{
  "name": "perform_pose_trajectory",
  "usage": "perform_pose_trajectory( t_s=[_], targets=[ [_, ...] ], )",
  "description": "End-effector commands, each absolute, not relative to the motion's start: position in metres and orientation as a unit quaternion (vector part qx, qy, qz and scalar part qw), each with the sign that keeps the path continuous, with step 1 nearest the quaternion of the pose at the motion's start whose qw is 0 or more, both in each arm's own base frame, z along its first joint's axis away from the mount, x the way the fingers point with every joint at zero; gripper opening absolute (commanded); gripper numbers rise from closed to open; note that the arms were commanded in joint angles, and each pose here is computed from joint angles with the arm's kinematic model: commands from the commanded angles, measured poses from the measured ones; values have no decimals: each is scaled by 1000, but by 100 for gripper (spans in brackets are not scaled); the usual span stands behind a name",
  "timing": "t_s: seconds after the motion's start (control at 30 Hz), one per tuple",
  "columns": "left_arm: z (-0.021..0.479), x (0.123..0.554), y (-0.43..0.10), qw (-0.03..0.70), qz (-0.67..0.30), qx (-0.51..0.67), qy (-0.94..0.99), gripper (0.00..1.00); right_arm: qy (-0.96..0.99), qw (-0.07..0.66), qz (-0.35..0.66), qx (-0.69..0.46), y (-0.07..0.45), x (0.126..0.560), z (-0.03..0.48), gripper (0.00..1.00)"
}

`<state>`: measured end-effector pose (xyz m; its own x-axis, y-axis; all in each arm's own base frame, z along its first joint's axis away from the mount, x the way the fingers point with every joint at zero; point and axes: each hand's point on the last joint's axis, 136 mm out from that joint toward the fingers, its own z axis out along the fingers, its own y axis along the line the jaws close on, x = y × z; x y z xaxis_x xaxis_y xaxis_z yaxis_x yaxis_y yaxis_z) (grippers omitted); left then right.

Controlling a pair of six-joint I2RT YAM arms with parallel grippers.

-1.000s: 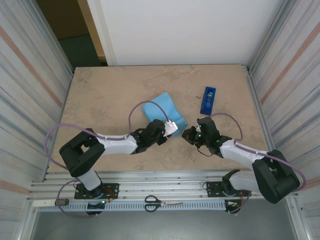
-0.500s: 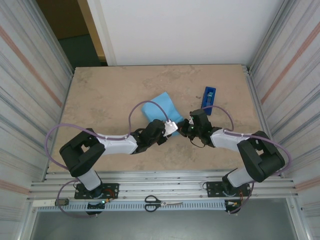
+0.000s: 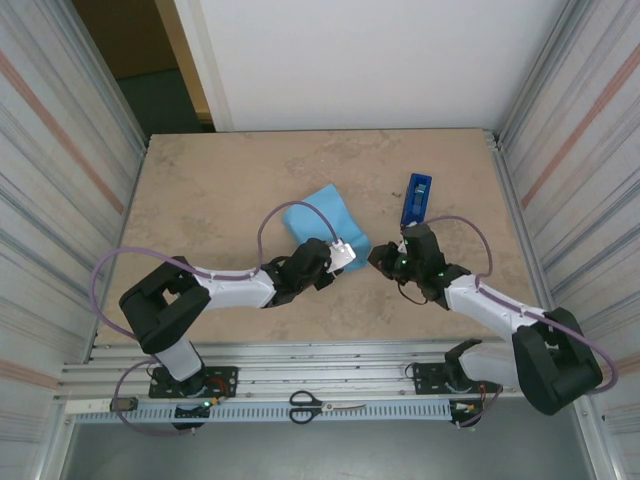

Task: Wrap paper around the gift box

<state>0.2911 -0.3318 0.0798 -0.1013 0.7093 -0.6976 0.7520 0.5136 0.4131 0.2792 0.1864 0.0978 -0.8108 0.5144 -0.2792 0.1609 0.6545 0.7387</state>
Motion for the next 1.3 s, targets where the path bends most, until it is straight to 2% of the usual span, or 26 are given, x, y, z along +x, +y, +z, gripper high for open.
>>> perform_pose_trajectory(
  t_s=[0.0,0.27,0.63,0.93,1.03,1.27],
  targets=[
    [9,250,-295,311,-4,546,778,42,896,236,338,165,178,277,101,23],
    [32,255,-305,334,-14,541,772,51,897,219,348,160,180,285,102,37],
    [53,258,-311,355,-23,541,762,66,900,204,353,155,188,289,98,45],
    [59,259,-313,362,-31,537,761,72,901,201,358,143,192,288,101,47],
    [60,260,-313,363,-33,535,762,72,903,193,361,130,197,282,103,43],
    [58,262,-309,361,-29,532,765,71,913,154,369,86,223,254,94,6]
  ],
)
